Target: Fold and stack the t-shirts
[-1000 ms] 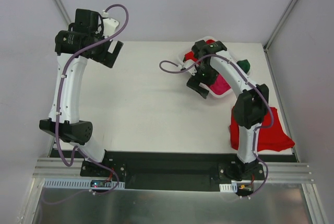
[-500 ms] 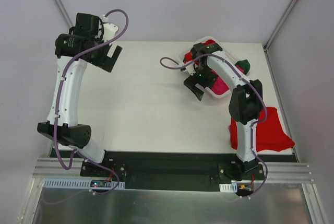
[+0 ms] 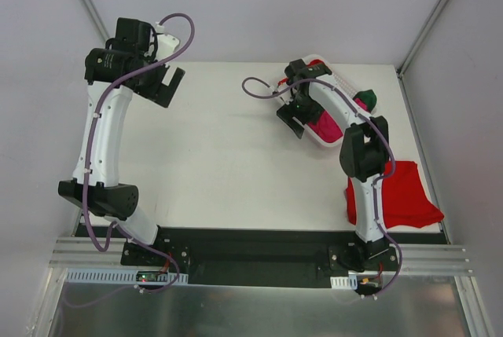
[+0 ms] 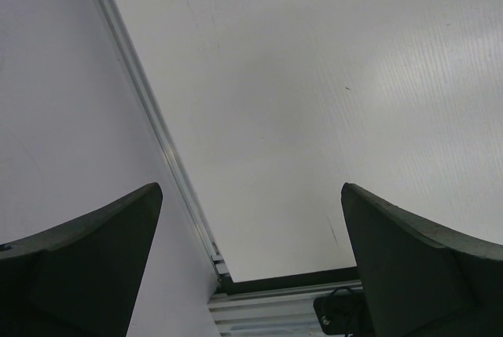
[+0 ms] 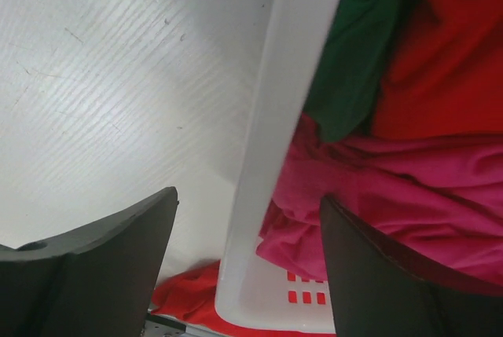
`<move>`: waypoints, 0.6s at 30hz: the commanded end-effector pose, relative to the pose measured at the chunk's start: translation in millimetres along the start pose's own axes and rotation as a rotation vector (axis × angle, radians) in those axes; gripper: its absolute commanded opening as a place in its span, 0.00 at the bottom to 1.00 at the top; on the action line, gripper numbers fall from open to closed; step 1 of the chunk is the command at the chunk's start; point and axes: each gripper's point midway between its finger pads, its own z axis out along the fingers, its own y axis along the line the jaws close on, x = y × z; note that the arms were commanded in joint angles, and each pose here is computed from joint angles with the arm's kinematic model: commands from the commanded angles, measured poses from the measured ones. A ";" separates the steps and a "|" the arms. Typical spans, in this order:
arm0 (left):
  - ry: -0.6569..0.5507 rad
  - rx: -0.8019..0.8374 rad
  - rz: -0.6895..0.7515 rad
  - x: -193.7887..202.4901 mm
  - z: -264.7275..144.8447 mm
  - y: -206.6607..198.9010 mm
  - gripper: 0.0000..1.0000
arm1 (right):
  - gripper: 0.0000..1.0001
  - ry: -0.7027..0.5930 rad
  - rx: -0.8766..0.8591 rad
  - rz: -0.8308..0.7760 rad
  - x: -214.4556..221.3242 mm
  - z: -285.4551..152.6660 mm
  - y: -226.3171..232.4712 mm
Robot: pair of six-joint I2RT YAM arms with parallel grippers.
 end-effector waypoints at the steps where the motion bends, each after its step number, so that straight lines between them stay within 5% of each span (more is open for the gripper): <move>1: -0.017 -0.011 0.016 -5.3 -8.1 1.0 0.99 | 0.74 -0.068 0.070 0.031 -13.9 -25.0 -15.3; 6: -0.018 -0.001 0.013 -6.7 -6.0 -0.5 0.99 | 0.52 -0.070 0.073 0.037 -10.0 -30.2 -14.3; 13: -0.035 0.002 0.009 -12.7 -7.0 -0.1 0.99 | 0.48 0.007 0.016 0.025 11.1 -15.1 1.0; 18: -0.029 0.000 0.010 -10.1 -7.5 0.2 0.99 | 0.31 0.002 0.010 0.019 9.6 -15.8 0.8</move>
